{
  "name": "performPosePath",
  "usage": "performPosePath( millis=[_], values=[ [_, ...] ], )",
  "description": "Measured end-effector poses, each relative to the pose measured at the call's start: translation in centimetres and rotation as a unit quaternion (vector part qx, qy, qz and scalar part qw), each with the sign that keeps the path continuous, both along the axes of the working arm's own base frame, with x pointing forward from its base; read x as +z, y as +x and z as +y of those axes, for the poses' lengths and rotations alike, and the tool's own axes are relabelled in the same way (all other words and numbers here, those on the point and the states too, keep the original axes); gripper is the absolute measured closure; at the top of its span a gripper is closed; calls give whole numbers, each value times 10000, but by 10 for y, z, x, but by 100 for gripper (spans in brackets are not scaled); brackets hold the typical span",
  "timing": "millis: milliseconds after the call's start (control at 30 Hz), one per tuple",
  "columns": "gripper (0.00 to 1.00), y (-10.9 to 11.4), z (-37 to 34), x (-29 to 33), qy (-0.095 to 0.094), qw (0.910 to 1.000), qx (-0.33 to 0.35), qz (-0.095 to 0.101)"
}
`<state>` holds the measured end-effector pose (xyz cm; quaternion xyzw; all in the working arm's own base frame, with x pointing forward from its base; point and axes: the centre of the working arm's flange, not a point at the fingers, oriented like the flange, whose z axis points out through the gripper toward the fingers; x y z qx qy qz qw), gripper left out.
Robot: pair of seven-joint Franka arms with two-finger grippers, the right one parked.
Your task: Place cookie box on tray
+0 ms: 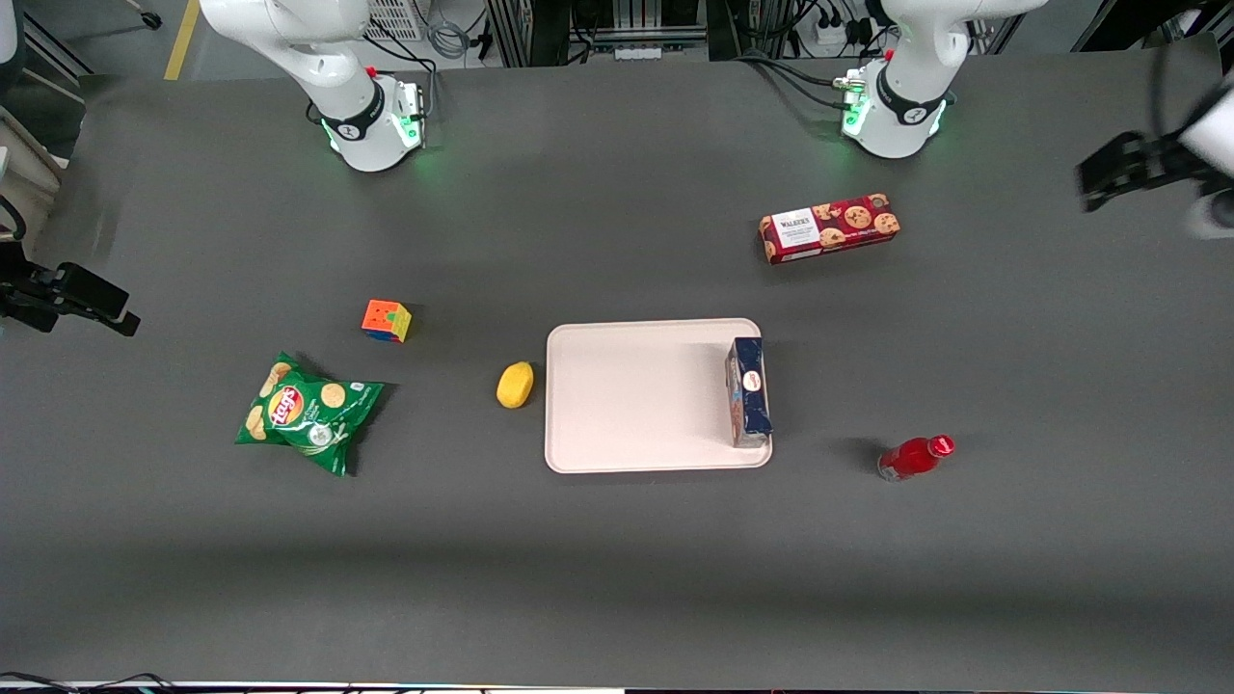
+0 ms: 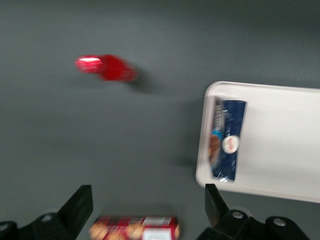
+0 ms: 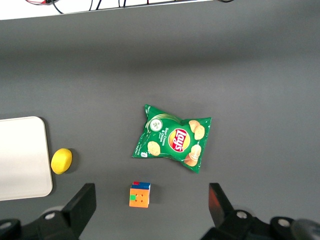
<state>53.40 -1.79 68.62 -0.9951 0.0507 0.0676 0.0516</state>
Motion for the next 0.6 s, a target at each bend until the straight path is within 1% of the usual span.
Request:
performPosePath(
  millis=[67,200,267,333,433,600],
  values=[
    [0,2,11,-17,-90,9999,-40,-62],
    [0,-2,18,-60,-144,9996,-94,-223],
    [0,-8,19,-79,-180,9995,-89,-253],
    [0,-16,21,-93,-215,9994,-79,-244],
    [0,-26,22,-100,-237,9994,-74,-237],
    [0,-31,22,-99,-269,9990,-88,-331]
  ],
)
